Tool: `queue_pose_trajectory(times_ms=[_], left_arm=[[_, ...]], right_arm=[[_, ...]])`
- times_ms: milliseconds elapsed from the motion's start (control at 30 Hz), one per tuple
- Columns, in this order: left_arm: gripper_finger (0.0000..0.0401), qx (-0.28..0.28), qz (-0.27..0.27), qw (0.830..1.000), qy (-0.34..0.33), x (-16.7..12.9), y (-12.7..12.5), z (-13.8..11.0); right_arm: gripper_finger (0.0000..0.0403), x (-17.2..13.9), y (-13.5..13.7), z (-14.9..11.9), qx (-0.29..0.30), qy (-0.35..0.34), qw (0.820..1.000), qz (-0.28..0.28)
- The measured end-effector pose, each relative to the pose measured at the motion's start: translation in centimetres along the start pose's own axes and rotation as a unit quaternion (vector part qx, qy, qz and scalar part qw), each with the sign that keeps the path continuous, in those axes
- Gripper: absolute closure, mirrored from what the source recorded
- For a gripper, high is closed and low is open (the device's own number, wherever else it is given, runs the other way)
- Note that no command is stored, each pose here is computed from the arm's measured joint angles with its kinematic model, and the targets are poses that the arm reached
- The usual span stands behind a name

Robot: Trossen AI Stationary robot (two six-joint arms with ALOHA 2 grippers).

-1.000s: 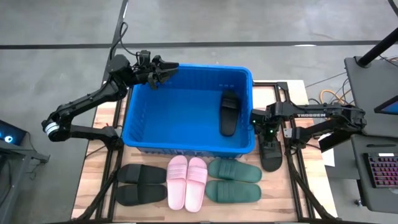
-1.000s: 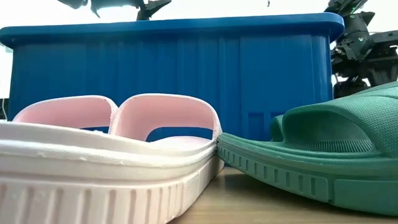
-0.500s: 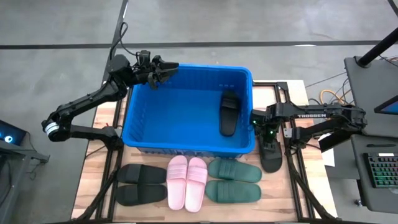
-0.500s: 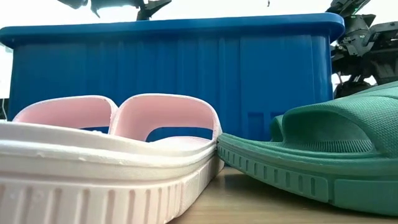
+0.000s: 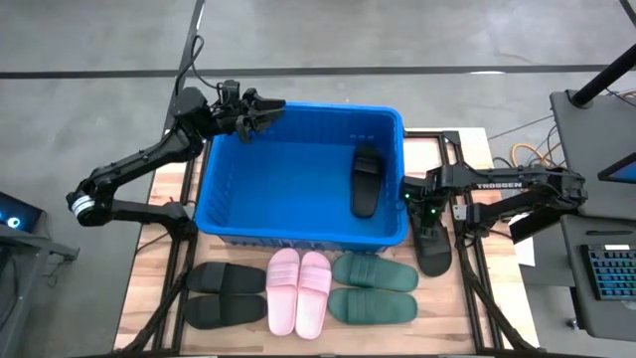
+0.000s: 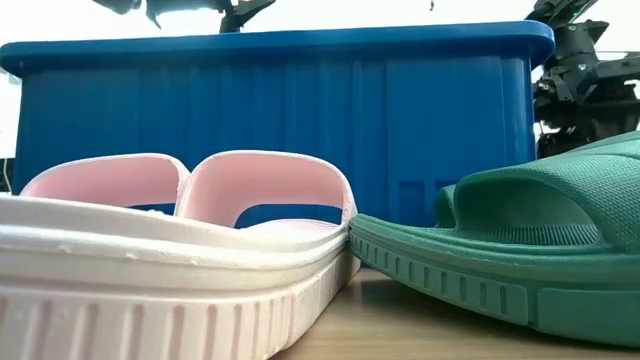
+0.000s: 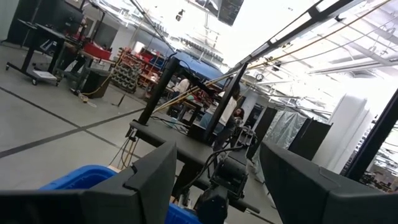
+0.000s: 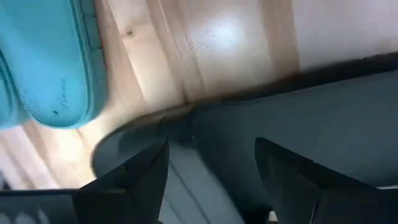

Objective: Pick and place slides into bin
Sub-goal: Put the black slide into the blue bin

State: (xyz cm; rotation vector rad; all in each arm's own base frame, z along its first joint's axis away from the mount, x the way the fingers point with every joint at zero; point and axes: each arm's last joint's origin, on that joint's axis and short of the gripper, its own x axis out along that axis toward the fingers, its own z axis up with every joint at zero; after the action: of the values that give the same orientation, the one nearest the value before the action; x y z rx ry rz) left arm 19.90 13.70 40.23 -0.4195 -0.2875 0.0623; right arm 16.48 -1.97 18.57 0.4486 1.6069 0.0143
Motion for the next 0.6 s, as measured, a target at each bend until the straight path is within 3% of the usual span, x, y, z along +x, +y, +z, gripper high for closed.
queue_pose_trajectory(times_ms=[300,600], left_arm=[[0.0184,0.001,0.0,1.0,0.0,0.0,0.0,0.0],[0.0184,0.004,0.0,1.0,0.0,0.0,0.0,0.0]], right_arm=[[0.0177,0.5,0.9,-0.7,-0.011,0.017,0.998,0.051],[0.0192,0.8,1.2,-0.8,0.015,0.016,0.998,0.05]])
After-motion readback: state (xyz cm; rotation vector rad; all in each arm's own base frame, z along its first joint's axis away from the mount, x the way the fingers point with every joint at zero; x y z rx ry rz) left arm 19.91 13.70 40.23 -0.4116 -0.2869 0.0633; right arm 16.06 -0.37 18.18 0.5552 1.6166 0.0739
